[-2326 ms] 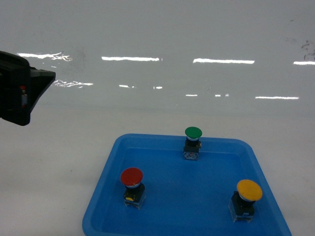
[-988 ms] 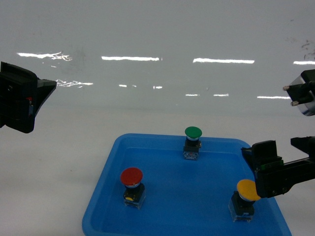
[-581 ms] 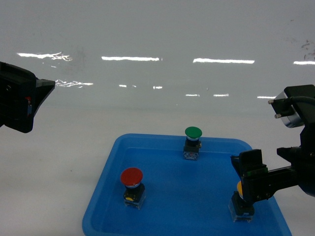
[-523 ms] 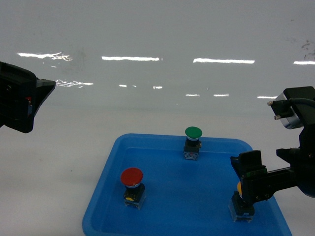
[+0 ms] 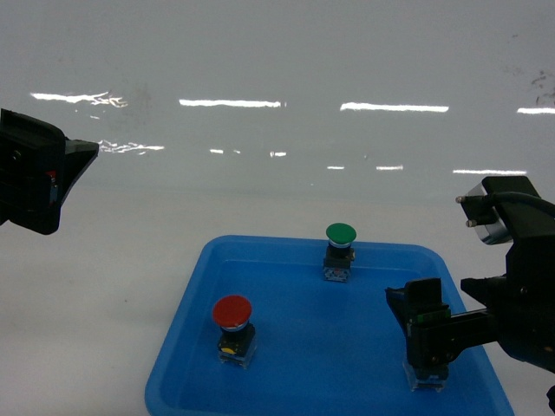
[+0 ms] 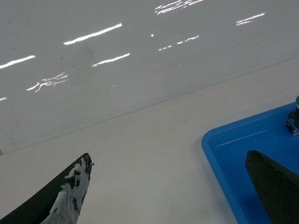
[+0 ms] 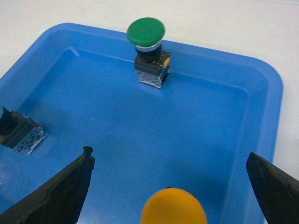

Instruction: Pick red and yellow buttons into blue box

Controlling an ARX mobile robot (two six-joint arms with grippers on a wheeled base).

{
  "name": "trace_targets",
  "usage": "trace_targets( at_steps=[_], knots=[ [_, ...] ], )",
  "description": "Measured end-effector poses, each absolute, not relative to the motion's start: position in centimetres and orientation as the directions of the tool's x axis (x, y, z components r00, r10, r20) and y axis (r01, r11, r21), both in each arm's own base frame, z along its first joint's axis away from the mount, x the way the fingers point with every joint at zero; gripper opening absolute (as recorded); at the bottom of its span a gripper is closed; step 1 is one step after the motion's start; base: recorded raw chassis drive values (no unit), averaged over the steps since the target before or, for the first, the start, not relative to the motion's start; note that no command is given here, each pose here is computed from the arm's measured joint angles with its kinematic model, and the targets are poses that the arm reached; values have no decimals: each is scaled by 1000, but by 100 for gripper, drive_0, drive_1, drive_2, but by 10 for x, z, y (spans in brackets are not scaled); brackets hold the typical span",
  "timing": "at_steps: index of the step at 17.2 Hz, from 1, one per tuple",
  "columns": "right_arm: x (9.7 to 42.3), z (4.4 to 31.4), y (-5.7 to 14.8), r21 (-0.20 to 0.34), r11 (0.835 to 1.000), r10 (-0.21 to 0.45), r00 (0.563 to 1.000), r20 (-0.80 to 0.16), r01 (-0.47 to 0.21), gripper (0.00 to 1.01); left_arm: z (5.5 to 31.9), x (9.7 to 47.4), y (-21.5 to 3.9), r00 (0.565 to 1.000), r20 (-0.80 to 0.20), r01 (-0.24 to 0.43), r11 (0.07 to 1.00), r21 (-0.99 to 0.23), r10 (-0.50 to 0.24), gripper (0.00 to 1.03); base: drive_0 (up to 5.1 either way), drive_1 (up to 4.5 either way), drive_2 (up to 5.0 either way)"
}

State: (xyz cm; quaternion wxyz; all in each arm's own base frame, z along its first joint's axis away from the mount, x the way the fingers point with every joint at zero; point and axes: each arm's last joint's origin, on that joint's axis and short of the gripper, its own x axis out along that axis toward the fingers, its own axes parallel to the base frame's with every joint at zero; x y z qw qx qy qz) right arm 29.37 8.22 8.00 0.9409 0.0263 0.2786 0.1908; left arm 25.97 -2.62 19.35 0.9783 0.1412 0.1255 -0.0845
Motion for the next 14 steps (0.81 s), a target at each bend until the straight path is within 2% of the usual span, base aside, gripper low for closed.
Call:
trace_targets(
  at_steps=[2,6,14],
  knots=[
    [293,79,86,153,918,390,766,-510,-366,98,193,260,-26,954,-270,201,946,255,-130,98,0,0,0],
    [290,80,88,124,925,370,777,-510,-359,98,193,260,-26,954,-270,201,946,255,-130,98,0,0,0],
    [290,80,88,122,925,369,777,-509,-359,98,193,260,-26,954,-269,201,946,255,-130,98,0,0,0]
  ],
)
